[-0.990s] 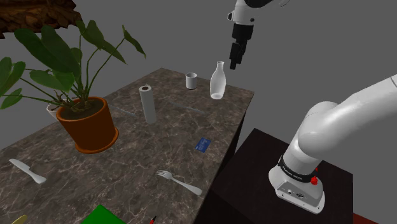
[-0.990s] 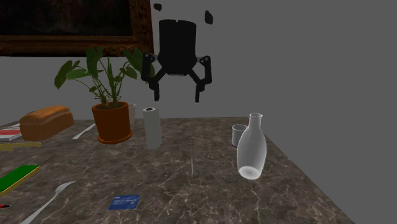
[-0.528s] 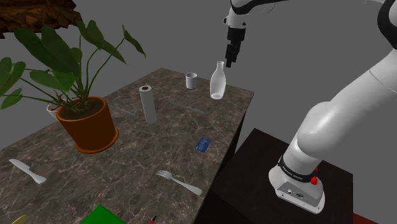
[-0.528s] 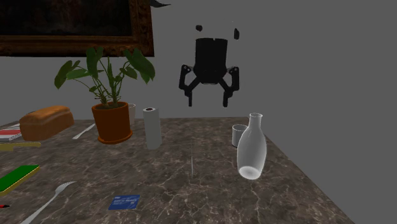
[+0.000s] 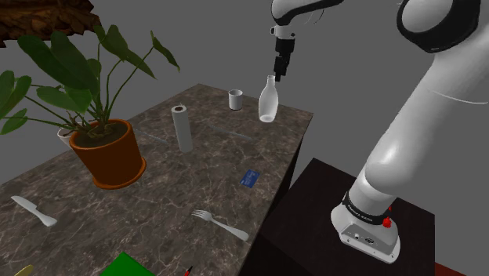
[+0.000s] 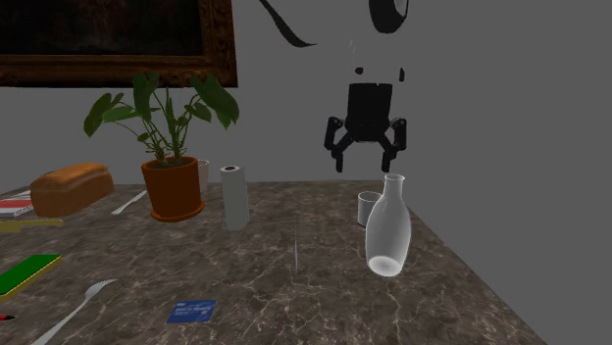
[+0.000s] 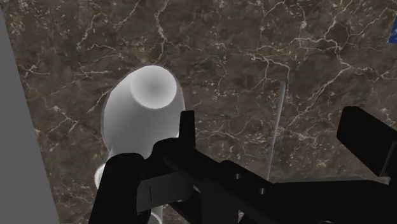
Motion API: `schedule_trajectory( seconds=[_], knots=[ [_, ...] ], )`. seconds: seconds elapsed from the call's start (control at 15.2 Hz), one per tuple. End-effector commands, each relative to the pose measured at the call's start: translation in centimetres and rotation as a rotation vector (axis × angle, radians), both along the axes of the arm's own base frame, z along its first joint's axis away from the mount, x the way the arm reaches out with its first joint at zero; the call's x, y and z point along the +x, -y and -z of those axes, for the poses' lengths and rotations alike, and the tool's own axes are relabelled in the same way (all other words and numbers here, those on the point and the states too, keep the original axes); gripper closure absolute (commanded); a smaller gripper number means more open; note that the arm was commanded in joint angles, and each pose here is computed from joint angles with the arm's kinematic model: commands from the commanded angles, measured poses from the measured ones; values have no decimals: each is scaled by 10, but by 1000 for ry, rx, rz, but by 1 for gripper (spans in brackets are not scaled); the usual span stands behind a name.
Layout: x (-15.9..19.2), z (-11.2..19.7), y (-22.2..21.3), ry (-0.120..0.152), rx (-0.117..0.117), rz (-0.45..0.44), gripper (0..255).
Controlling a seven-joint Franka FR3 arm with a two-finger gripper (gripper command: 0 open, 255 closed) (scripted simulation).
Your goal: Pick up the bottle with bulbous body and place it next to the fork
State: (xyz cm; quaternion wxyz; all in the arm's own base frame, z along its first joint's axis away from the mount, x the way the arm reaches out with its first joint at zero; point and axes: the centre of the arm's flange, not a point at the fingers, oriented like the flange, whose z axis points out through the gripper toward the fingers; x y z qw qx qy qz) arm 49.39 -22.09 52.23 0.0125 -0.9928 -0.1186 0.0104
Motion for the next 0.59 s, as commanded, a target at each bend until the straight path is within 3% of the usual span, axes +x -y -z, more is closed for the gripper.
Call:
schedule_trajectory(
  seconds=[0.0,0.53],
  knots=[
    [18,6,21,-2,-5,-7,0],
    [76,37,87,-10,-19,-25,0]
  ],
)
